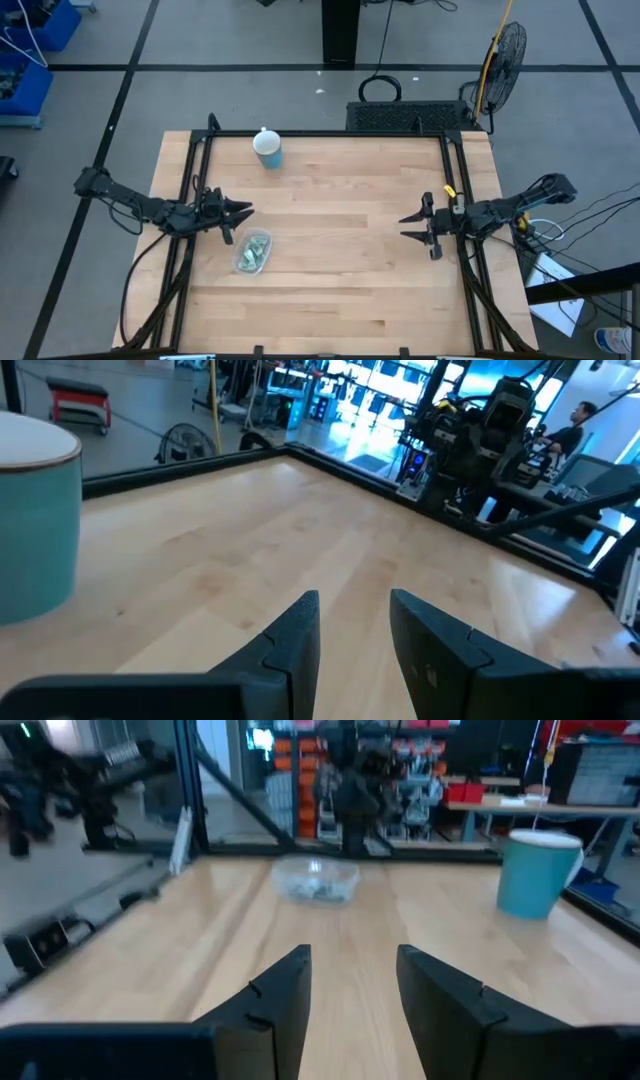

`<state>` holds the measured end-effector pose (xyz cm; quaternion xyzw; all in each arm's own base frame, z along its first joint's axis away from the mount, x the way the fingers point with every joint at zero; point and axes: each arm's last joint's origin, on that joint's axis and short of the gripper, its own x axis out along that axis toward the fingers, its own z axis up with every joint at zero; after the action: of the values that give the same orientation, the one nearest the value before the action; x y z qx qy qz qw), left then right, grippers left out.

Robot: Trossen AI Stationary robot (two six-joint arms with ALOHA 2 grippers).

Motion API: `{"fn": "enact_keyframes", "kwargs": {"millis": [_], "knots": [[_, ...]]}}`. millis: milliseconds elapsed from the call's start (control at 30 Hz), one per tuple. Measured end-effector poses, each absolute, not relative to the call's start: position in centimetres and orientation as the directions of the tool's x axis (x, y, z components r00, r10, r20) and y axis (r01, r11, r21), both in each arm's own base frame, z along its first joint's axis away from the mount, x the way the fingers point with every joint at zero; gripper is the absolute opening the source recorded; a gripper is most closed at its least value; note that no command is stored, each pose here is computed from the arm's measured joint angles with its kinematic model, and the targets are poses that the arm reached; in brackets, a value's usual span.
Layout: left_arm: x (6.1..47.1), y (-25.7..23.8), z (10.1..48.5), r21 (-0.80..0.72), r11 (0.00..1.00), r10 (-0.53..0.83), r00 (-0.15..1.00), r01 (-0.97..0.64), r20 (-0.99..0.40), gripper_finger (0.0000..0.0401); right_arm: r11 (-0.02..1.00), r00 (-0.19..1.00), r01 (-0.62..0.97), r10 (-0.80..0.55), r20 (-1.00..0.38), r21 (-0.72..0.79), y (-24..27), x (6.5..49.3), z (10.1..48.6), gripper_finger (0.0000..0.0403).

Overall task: Pick and place Stevia / Truvia into bins
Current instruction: Return to Home Position

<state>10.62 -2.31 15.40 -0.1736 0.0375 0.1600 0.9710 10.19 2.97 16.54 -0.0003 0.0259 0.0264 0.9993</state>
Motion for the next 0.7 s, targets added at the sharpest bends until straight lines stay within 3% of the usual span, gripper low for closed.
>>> {"fn": "enact_keyframes", "kwargs": {"millis": [700], "knots": [[10.62,-2.32,15.42,-0.314,0.893,0.296,0.947,-0.322,-0.127,0.0127,0.998,0.997,-0.051,0.054,-0.061,0.047,2.97,10.18,16.41,0.0141]]}}
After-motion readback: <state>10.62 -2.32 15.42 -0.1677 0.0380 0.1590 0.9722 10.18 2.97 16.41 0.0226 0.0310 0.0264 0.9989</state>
